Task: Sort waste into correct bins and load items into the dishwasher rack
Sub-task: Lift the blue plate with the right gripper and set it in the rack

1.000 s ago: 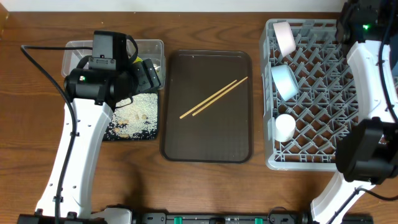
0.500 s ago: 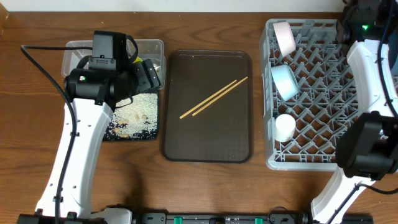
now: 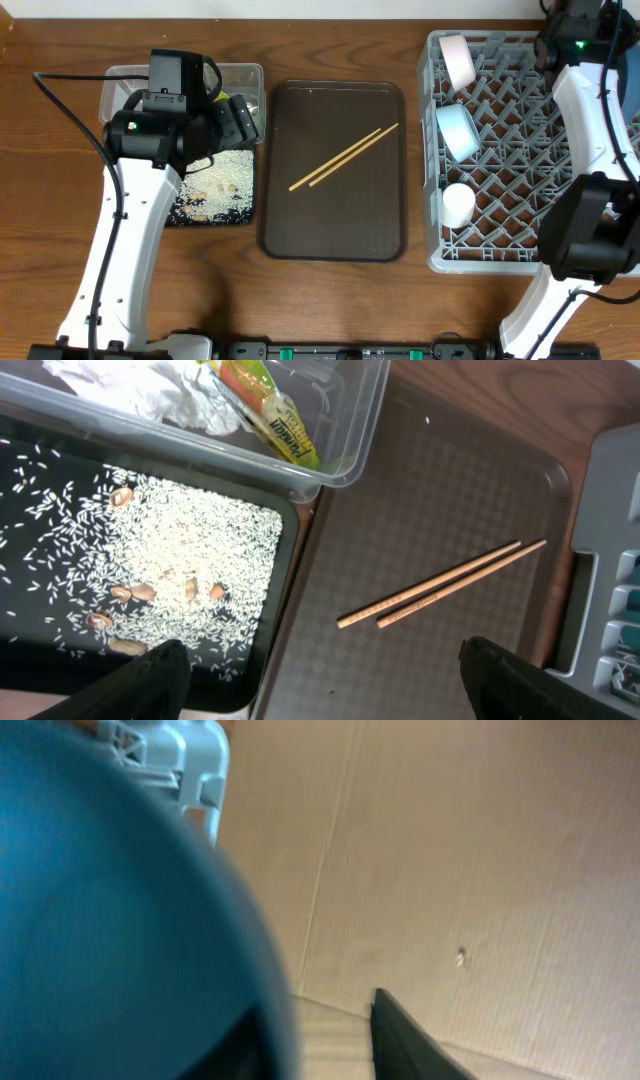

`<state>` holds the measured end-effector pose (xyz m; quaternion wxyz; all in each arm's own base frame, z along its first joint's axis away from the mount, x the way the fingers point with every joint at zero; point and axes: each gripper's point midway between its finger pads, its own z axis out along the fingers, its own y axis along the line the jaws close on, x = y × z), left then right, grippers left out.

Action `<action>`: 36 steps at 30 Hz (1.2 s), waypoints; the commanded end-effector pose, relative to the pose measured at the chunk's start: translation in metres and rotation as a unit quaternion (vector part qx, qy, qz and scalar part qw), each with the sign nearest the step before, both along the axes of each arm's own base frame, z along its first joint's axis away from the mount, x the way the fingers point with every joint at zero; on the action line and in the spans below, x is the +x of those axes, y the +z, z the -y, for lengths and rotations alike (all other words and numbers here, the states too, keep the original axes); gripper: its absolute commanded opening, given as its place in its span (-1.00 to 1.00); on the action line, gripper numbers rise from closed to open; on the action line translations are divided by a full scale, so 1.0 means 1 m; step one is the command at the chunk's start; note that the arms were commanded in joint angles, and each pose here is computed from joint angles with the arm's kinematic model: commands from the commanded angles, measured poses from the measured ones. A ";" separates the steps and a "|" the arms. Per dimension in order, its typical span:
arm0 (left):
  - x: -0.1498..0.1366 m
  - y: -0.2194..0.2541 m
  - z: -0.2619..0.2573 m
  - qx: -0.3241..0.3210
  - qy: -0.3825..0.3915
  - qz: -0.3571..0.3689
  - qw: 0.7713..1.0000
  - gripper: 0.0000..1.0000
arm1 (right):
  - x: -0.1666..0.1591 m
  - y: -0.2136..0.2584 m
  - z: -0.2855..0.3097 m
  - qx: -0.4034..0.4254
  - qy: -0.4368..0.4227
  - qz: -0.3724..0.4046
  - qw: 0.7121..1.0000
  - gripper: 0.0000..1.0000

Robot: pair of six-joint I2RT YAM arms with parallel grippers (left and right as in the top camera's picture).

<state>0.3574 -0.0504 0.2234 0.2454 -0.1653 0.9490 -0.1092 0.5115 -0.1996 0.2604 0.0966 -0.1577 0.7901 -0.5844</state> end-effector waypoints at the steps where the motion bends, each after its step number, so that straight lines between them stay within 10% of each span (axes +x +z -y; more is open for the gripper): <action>1: 0.000 -0.003 -0.003 0.006 0.002 -0.004 1.000 0.77 | 0.011 0.002 -0.027 0.009 0.025 0.018 0.999 -0.25; 18: 0.000 -0.003 -0.003 0.006 0.002 -0.004 1.000 0.77 | 0.024 -0.001 -0.059 0.052 0.046 0.083 0.994 0.22; 25: 0.000 -0.003 -0.003 0.006 0.002 -0.004 1.000 0.77 | 0.038 0.019 -0.077 0.089 0.059 0.186 0.977 0.98; 36: 0.000 -0.003 -0.003 0.006 0.002 -0.004 1.000 0.77 | 0.052 0.032 -0.152 0.218 0.117 0.288 0.925 0.98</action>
